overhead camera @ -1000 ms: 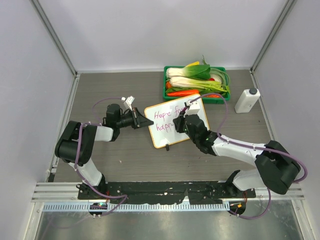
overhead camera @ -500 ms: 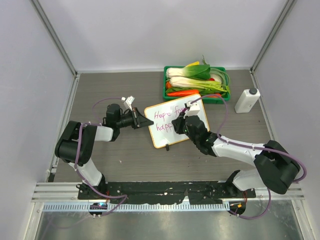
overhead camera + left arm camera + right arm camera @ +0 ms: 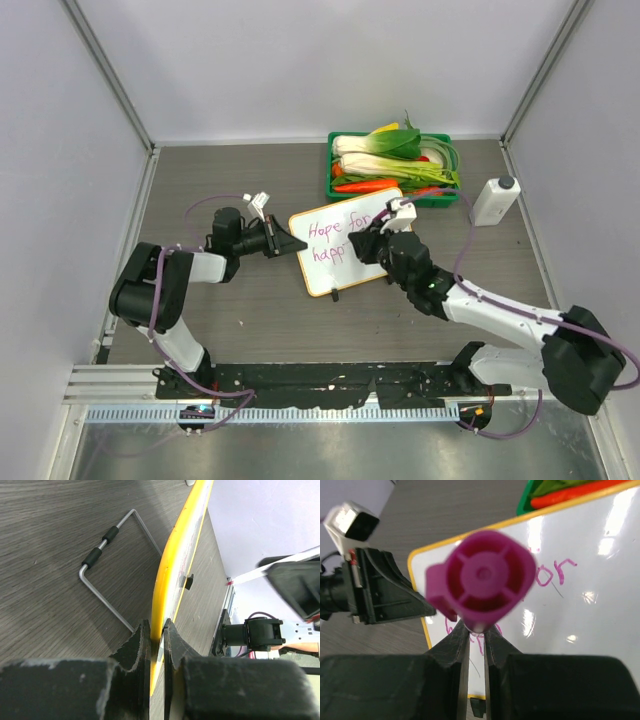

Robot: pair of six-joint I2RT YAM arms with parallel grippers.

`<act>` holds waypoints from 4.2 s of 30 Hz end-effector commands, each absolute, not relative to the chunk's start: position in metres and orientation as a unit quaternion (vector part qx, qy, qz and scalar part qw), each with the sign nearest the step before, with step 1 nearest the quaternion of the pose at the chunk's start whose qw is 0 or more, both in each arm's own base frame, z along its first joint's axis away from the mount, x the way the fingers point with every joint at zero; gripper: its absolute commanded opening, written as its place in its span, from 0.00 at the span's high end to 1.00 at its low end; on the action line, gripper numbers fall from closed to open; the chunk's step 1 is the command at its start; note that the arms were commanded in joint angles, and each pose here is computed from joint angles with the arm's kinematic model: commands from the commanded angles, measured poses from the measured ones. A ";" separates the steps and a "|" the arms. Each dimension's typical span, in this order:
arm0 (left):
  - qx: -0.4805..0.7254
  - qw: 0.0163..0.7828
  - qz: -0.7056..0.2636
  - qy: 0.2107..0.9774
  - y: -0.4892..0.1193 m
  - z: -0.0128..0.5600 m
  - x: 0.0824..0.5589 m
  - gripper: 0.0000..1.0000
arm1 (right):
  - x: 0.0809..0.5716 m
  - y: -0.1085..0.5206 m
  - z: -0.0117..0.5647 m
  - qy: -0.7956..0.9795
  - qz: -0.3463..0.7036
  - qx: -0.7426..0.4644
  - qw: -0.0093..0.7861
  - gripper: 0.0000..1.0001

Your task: Write a sentence on the whiteboard

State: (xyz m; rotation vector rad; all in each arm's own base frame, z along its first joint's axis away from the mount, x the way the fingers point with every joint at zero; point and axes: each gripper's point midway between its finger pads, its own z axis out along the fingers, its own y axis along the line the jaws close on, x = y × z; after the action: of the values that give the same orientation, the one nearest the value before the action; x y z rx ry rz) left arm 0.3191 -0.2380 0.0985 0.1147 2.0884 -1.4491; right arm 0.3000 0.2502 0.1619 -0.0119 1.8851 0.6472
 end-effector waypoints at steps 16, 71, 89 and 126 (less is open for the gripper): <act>0.006 0.269 -0.475 0.838 -0.222 0.050 0.315 1.00 | 0.286 0.209 0.201 0.764 0.270 0.019 0.585 0.99; 0.019 0.284 -0.444 0.849 -0.215 0.049 0.318 1.00 | 0.304 0.231 0.222 0.756 0.275 -0.007 0.594 0.99; 0.017 0.278 -0.446 0.850 -0.216 0.047 0.319 1.00 | 0.332 0.249 0.179 0.785 0.242 -0.003 0.570 0.99; 0.017 0.276 -0.448 0.850 -0.217 0.046 0.316 1.00 | 0.316 0.228 0.139 0.809 0.213 0.007 0.548 0.99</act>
State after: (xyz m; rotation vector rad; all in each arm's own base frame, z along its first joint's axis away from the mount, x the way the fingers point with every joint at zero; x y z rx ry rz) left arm 0.3190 -0.2366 0.0990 0.1425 2.1157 -1.3987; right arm 0.3138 0.2356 0.1289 -0.0186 1.9468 0.5181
